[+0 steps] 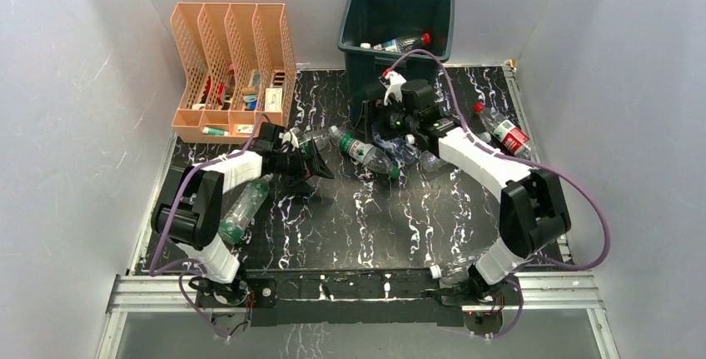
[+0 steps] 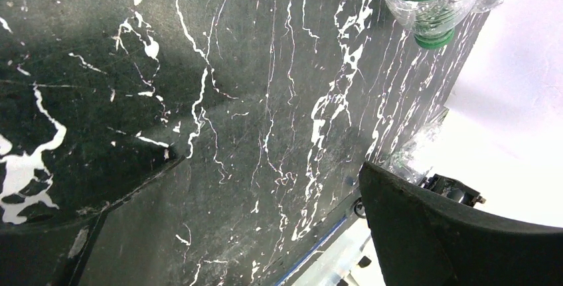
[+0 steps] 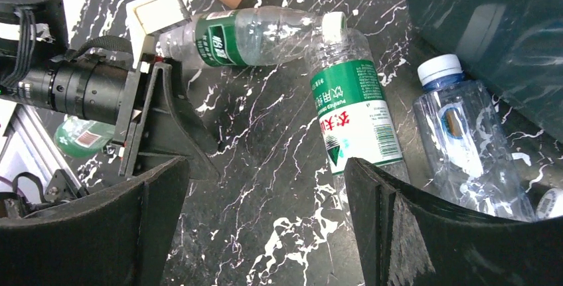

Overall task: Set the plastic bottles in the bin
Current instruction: Pick up the plastic bottle at the center of the board.

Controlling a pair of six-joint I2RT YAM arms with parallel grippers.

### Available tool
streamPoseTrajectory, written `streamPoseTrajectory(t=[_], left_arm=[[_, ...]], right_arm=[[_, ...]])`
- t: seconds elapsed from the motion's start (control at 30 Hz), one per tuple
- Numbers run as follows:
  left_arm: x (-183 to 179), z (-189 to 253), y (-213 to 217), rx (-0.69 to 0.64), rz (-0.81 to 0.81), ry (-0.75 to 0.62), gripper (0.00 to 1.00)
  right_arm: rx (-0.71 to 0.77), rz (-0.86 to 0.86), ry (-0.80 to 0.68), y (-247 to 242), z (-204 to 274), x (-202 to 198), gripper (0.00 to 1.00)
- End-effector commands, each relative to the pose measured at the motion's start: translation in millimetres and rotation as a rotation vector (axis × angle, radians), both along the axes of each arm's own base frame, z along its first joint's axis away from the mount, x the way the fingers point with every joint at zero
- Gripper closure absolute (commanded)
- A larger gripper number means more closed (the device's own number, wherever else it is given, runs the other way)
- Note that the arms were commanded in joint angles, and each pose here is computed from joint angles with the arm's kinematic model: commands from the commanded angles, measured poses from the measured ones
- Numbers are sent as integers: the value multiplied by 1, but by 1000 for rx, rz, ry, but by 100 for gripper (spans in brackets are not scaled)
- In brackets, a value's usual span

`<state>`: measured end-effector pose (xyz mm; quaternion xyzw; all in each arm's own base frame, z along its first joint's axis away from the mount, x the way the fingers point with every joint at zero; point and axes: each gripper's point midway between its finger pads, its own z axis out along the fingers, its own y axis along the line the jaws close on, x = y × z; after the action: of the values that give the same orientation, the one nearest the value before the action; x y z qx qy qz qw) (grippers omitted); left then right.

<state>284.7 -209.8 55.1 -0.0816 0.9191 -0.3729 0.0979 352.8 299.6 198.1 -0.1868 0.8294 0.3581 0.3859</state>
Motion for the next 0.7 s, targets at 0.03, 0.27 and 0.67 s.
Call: streamPoseTrajectory(t=[0.03, 0.27, 0.67], left_arm=[[3, 8, -13, -64, -37, -7, 2], [2, 6, -13, -67, -46, -7, 2], [2, 5, -14, -67, -47, -8, 2]], right_arm=[[34, 7, -38, 12, 4, 9, 2], [18, 16, -10, 18, -8, 8, 2], [-10, 17, 18, 22, -25, 4, 2]])
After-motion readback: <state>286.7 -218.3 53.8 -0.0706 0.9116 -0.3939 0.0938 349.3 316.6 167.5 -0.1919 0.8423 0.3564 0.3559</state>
